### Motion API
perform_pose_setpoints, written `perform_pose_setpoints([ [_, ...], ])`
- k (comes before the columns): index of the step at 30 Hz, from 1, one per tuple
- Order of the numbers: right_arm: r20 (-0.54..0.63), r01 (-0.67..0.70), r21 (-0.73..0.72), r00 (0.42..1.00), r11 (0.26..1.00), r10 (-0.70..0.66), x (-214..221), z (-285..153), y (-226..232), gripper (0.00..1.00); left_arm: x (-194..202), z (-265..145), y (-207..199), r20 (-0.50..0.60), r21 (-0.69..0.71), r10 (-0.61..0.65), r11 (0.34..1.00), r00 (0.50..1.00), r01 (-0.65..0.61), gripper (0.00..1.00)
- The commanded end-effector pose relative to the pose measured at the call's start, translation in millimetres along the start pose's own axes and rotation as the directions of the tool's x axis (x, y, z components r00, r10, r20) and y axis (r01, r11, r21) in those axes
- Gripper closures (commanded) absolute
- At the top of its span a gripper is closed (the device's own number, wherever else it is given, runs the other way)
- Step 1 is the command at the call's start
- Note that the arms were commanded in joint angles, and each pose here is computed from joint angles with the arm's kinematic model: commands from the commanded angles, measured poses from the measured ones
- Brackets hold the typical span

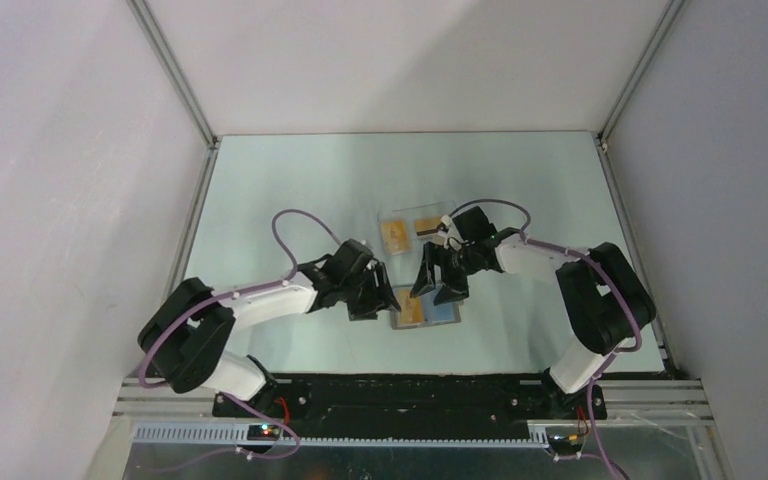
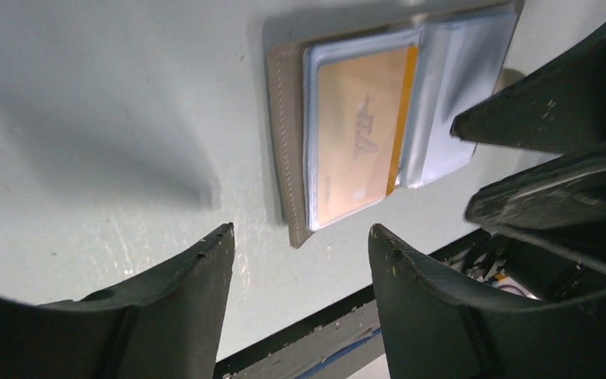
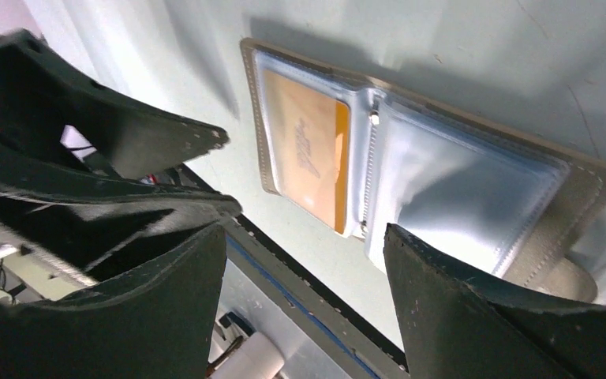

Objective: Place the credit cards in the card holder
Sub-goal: Insert the credit card into the card slot.

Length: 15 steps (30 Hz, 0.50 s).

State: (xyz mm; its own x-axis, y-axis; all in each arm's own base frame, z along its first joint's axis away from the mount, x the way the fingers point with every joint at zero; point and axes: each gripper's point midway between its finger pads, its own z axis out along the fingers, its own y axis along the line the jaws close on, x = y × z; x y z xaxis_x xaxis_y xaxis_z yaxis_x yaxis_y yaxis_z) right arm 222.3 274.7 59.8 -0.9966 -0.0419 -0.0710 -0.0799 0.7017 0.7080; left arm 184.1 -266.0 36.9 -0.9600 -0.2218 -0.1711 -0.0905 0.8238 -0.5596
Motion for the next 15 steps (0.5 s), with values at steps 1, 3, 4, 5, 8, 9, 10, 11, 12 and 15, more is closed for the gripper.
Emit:
perform_pose_setpoints([
  [1,0.006,0.056,0.059,0.998,0.997,-0.057,2.3,-13.8,-0.7,0.24,-29.7,-5.5,-3.9,0.073,-0.078,0.158,0.985,0.985,-0.152,0.33],
  [3,-0.001,0.046,0.074,0.999,0.996,-0.047,5.6,-16.4,-2.7,0.24,-40.2,-9.3,-13.2,0.093,-0.077,0.243,0.969,0.966,-0.236,0.29],
  [4,-0.006,0.037,0.081,0.999,0.996,-0.036,7.8,-18.0,-3.7,0.24,-48.0,-13.1,-21.0,0.114,-0.075,0.293,0.955,0.949,-0.285,0.27],
  [5,-0.006,0.031,0.083,1.000,0.996,-0.030,8.4,-18.8,-3.4,0.24,-51.4,-15.2,-25.5,0.123,-0.074,0.316,0.948,0.941,-0.309,0.26],
  [8,-0.013,0.007,0.081,1.000,0.997,-0.006,12.8,-23.6,-1.4,0.26,-70.8,-23.5,-47.4,0.173,-0.066,0.391,0.920,0.904,-0.386,0.23],
  [9,-0.017,-0.003,0.071,1.000,0.997,0.005,14.0,-24.4,1.2,0.27,-72.4,-19.4,-48.2,0.163,-0.072,0.403,0.915,0.901,-0.396,0.22],
  [10,-0.019,-0.008,0.064,1.000,0.998,0.009,15.8,-25.5,3.2,0.28,-76.3,-19.6,-57.5,0.162,-0.058,0.422,0.906,0.892,-0.418,0.22],
  [11,-0.026,-0.018,0.054,0.999,0.998,0.019,17.9,-26.2,5.6,0.28,-78.8,-13.7,-64.1,0.148,-0.049,0.429,0.903,0.891,-0.426,0.22],
  [12,-0.035,-0.027,0.052,0.999,0.998,0.029,20.7,-26.4,5.9,0.30,-77.6,-9.2,-65.3,0.128,-0.042,0.435,0.900,0.891,-0.433,0.22],
  [15,-0.054,-0.054,0.061,0.997,0.997,0.057,30.0,-27.3,3.7,0.31,-79.0,13.1,-67.2,0.079,-0.045,0.422,0.906,0.903,-0.420,0.22],
])
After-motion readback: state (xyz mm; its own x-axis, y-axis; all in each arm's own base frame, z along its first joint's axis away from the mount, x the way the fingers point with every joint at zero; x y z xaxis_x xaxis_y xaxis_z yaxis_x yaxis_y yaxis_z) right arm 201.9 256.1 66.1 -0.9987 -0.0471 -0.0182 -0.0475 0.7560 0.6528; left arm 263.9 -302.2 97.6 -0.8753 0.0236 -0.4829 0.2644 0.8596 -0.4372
